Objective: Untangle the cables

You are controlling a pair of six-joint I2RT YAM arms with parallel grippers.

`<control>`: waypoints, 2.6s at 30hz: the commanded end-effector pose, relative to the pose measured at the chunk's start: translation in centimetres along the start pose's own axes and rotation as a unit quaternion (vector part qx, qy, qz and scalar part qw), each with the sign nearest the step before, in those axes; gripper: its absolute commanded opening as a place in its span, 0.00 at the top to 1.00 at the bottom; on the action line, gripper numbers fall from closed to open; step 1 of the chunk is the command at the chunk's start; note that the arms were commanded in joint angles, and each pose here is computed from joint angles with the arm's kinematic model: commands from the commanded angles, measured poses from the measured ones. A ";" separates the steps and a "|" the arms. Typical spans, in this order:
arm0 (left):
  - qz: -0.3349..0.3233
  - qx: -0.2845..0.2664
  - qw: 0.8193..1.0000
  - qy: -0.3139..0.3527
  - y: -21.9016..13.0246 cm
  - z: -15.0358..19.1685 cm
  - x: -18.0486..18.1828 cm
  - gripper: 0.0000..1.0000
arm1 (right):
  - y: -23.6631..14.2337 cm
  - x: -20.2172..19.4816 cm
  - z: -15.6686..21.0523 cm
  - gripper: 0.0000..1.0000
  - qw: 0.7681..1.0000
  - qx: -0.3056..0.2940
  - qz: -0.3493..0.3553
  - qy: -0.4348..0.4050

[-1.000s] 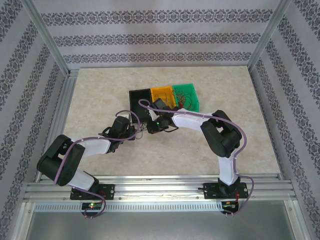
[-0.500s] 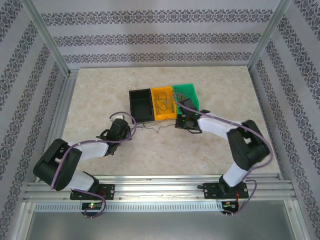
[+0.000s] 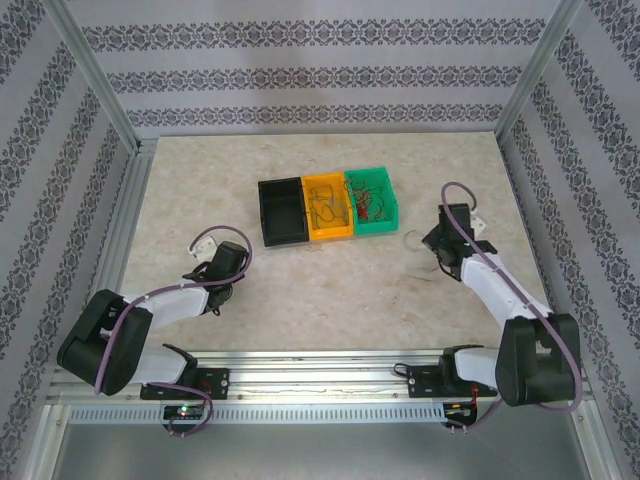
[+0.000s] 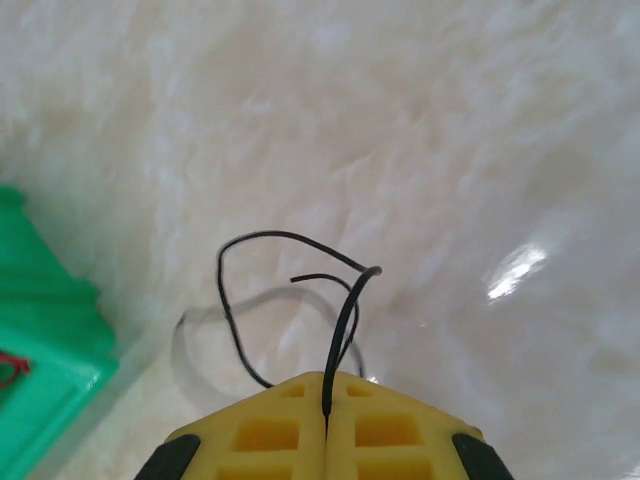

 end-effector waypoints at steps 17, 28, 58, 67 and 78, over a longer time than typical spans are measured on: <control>-0.009 -0.013 0.998 -0.066 0.1 -1.0 0.6 1.00 | -15.6 13.6 -4.6 1.00 0.950 -0.148 -0.239 -0.136; -0.014 -0.005 0.998 -0.060 0.2 -0.5 0.9 1.00 | -22.4 30.3 2.4 1.00 0.860 -0.026 -0.461 -0.217; 0.109 -0.107 0.988 0.000 -5.6 -8.1 -3.2 1.00 | -4.1 33.5 20.6 0.54 0.873 0.172 -0.321 -0.324; 0.373 -0.090 0.922 0.054 -11.4 -12.0 -13.1 1.00 | -5.6 29.7 14.0 0.51 0.901 0.104 -0.301 -0.294; 0.359 -0.015 0.929 0.083 -4.5 -12.6 -19.1 0.91 | -6.0 20.9 10.3 0.51 0.931 0.071 -0.248 -0.257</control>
Point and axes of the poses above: each hand's point on the last joint's axis, 136 mm out from that joint toward the fingers, its own y axis out along the fingers, its own x axis along the line the jaws close on, z = x × y, the point moved 1 cm from there along -y, back along the fingers, and after that the axes turned 9 degrees about y, right-handed, at the moved point
